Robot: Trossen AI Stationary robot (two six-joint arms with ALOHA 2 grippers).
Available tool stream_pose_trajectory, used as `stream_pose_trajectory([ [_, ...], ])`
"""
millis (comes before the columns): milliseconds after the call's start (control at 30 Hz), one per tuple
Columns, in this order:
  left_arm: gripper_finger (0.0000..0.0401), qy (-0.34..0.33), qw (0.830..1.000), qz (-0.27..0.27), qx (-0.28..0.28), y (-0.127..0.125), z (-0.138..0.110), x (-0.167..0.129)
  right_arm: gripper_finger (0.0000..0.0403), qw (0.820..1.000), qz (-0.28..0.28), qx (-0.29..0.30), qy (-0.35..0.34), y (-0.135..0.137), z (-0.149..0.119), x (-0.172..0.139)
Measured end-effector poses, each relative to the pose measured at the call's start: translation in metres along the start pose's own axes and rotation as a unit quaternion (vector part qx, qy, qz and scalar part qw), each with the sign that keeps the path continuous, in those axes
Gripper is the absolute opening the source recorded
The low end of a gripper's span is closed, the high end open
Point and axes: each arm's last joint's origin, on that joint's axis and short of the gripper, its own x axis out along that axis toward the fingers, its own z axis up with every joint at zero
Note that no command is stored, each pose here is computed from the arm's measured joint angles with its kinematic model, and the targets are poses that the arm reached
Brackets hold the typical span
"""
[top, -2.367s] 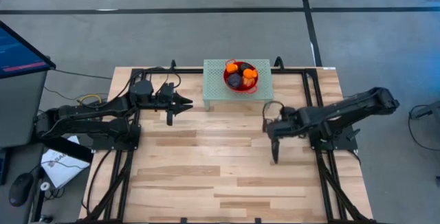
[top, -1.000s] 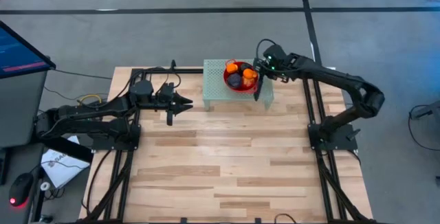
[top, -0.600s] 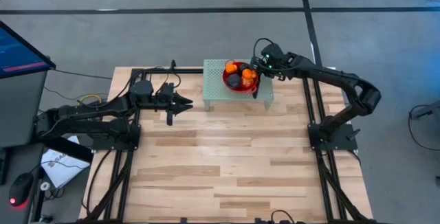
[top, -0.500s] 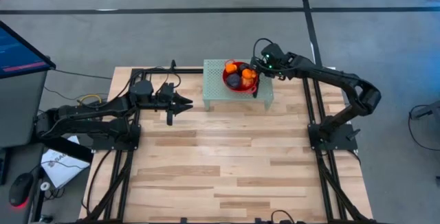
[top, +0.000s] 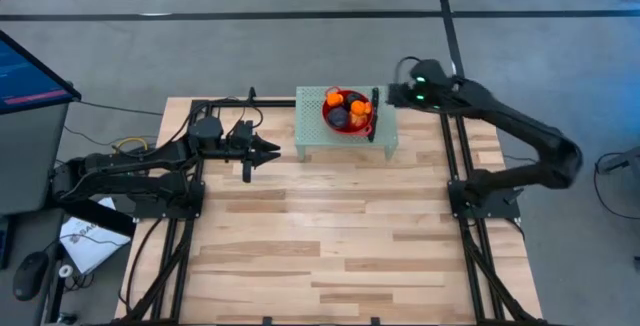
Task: Pick & Place Fruit
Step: Return to Home Position
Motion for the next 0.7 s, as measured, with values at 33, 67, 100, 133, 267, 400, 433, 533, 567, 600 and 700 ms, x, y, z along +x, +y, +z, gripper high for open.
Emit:
stream_pose_trajectory([
  [33,0.0097,0.000,1.000,0.000,0.000,0.000,0.000,0.000,0.0254,1.000,-0.005,-0.014,-0.007,-0.004,0.000,-0.013],
  [67,0.0097,0.000,1.000,0.000,0.000,0.000,0.000,0.000,0.0252,1.000,-0.009,-0.027,-0.014,-0.009,-0.001,-0.027],
  [100,0.0097,0.000,1.000,0.001,0.000,0.000,0.000,0.000,0.0248,0.999,-0.012,-0.043,-0.021,-0.014,-0.003,-0.041],
  [133,0.0097,0.000,1.000,0.003,0.000,0.000,0.000,0.000,0.0244,0.998,-0.013,-0.057,-0.029,-0.018,-0.006,-0.055],
  [267,0.0097,-0.004,1.000,0.022,0.000,0.001,0.000,0.000,0.0215,0.991,0.006,-0.105,-0.078,-0.035,-0.025,-0.105],
  [400,0.0097,-0.011,0.998,0.055,0.000,0.003,0.001,0.000,0.0162,0.981,0.026,-0.123,-0.145,-0.061,-0.063,-0.120],
  [433,0.0097,-0.012,0.998,0.063,0.000,0.004,0.001,0.000,0.0146,0.980,0.024,-0.114,-0.162,-0.069,-0.073,-0.117],
  [533,0.0097,-0.015,0.997,0.075,0.001,0.004,0.001,0.000,0.0088,0.973,0.040,-0.078,-0.212,-0.093,-0.101,-0.104],
  [567,0.0097,-0.015,0.997,0.076,0.002,0.004,0.001,0.000,0.0067,0.968,0.050,-0.059,-0.239,-0.103,-0.106,-0.104],
  [600,0.0097,-0.015,0.997,0.076,0.004,0.004,0.001,0.000,0.0047,0.959,0.067,-0.036,-0.274,-0.109,-0.107,-0.106],
  [700,0.0097,-0.017,0.997,0.081,0.005,0.005,0.001,0.000,0.0008,0.938,0.104,-0.037,-0.329,-0.122,-0.115,-0.101],
])
